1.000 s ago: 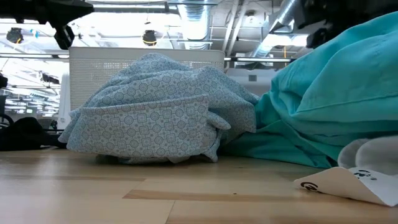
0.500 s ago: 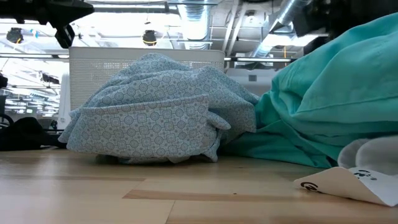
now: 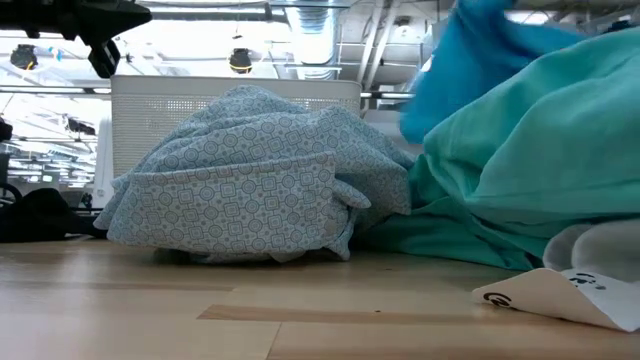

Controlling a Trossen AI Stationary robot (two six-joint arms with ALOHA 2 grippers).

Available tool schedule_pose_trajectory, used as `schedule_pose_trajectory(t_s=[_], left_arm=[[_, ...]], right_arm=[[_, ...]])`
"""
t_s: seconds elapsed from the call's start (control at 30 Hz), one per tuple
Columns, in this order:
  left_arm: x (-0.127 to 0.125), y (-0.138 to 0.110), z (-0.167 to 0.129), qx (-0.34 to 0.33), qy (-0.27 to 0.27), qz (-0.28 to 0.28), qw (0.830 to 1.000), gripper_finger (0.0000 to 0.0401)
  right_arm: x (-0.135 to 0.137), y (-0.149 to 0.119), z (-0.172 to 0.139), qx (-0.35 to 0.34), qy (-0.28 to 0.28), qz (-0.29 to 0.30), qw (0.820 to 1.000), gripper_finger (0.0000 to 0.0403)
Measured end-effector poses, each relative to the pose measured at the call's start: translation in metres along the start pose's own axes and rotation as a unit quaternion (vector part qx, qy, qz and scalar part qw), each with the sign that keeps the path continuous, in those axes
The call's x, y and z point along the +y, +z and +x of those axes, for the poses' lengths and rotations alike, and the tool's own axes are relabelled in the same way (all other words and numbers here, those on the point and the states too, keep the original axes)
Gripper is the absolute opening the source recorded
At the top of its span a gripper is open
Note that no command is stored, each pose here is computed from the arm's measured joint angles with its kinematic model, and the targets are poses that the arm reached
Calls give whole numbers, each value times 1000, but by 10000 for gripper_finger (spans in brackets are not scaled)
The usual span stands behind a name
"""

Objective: Pick & Place Cloths
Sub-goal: Put the blue shorts into the dark blue laundry organizer

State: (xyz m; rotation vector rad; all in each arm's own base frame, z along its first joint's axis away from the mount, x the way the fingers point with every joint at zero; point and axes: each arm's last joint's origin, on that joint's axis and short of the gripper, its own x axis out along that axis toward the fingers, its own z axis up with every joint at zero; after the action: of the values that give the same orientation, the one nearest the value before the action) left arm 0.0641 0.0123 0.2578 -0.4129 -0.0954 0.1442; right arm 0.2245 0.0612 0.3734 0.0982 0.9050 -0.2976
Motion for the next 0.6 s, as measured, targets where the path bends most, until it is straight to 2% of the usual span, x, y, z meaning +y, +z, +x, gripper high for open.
schedule_pose_trajectory(t_s=[0.07,0.17,0.33,0.47,0.6], left_arm=[[0,0,0,0,0,0,1000,1],[0,0,0,0,0,0,1000,1],[0,0,0,0,0,-1,1000,1],[0,0,0,0,0,-1,1000,1],[0,0,0,0,0,-1,1000,1]], right_arm=[[-16,7,-19,-53,-38,47,997,1],[-40,13,-44,-121,-91,105,983,1],[-74,14,-68,-188,-182,173,950,1],[-99,11,-73,-194,-252,224,921,0],[-118,6,-69,-157,-307,247,906,0]])
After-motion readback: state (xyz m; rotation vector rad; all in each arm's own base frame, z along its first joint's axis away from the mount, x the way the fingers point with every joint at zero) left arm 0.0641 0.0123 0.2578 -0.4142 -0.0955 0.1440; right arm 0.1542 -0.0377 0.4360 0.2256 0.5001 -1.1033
